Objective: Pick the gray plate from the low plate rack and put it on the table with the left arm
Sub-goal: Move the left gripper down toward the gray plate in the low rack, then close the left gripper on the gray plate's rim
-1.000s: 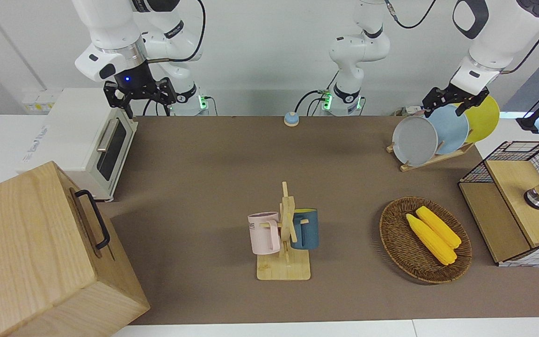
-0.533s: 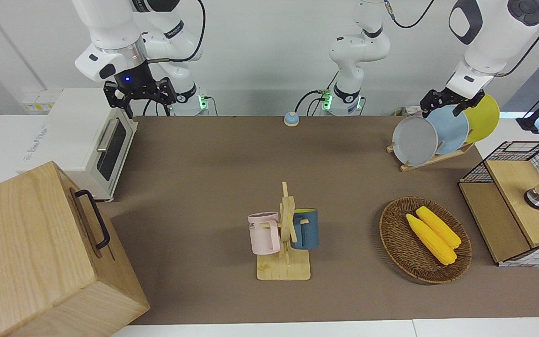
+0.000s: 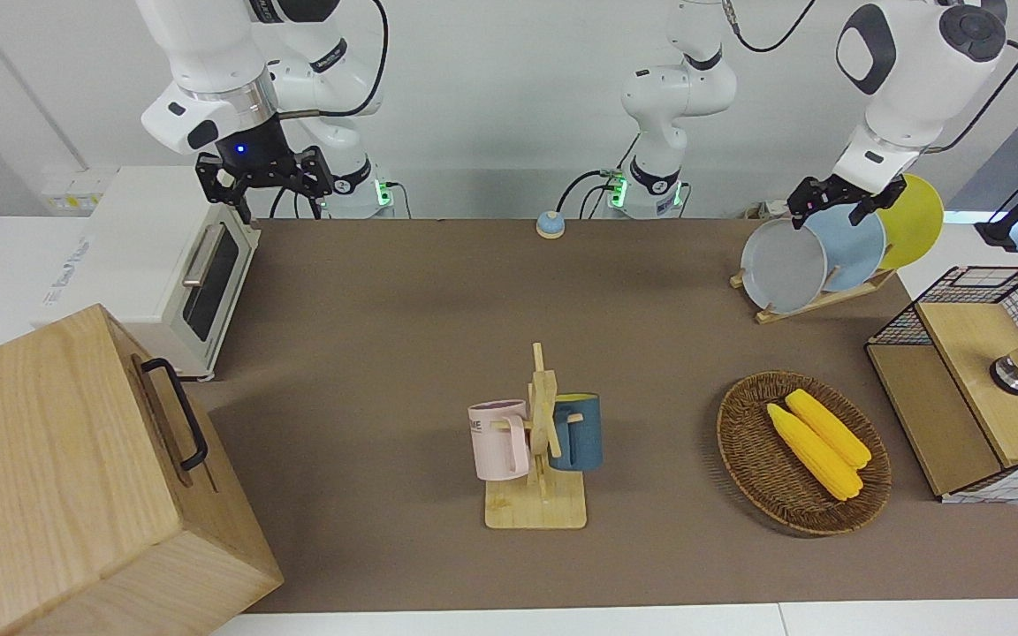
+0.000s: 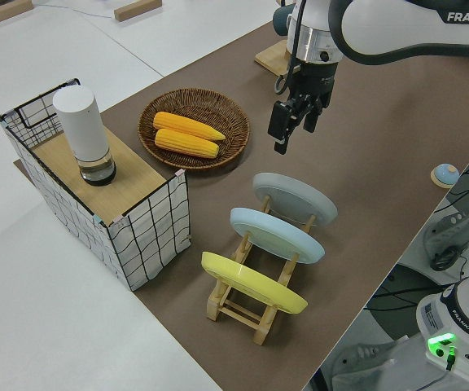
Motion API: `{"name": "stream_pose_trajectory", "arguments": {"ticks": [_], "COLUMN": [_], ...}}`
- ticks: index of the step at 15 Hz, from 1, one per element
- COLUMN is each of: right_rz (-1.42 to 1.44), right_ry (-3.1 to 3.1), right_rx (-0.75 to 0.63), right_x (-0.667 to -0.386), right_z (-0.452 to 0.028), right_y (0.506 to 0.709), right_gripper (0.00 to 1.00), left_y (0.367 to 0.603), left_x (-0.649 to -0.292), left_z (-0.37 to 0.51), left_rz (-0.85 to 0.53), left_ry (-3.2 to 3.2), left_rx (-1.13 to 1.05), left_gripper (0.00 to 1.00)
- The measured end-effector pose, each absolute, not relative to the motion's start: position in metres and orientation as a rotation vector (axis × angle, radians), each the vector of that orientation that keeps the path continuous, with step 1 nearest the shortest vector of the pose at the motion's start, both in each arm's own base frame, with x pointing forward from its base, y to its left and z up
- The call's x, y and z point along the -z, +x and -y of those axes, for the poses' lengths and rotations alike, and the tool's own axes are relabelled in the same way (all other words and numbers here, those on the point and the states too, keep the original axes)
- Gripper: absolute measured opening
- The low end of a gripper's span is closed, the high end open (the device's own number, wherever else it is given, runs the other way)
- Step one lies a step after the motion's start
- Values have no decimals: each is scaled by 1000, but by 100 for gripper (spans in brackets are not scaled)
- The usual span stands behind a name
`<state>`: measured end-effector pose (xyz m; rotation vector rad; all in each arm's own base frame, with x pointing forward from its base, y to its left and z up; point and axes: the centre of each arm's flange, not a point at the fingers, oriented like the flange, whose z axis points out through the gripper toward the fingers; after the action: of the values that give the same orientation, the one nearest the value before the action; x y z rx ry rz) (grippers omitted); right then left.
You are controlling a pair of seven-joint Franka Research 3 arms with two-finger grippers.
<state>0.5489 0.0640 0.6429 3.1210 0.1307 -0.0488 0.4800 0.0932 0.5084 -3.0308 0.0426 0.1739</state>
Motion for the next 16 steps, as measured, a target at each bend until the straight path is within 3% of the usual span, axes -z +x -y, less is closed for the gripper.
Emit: {"name": "stream_pose_trajectory", "arguments": {"ticks": [16], "right_rz": [-131], "right_ry": [3121], "right_rx": [49], "right_x": [-643], "right_z": [-64], "right_y": [549], "right_gripper": [99], "left_y": [455], "left_x": [-446], "left_z": [-122], "left_rz": [-88], "left_ry": [-3041], "left_rx": [-132], "left_gripper": [100]}}
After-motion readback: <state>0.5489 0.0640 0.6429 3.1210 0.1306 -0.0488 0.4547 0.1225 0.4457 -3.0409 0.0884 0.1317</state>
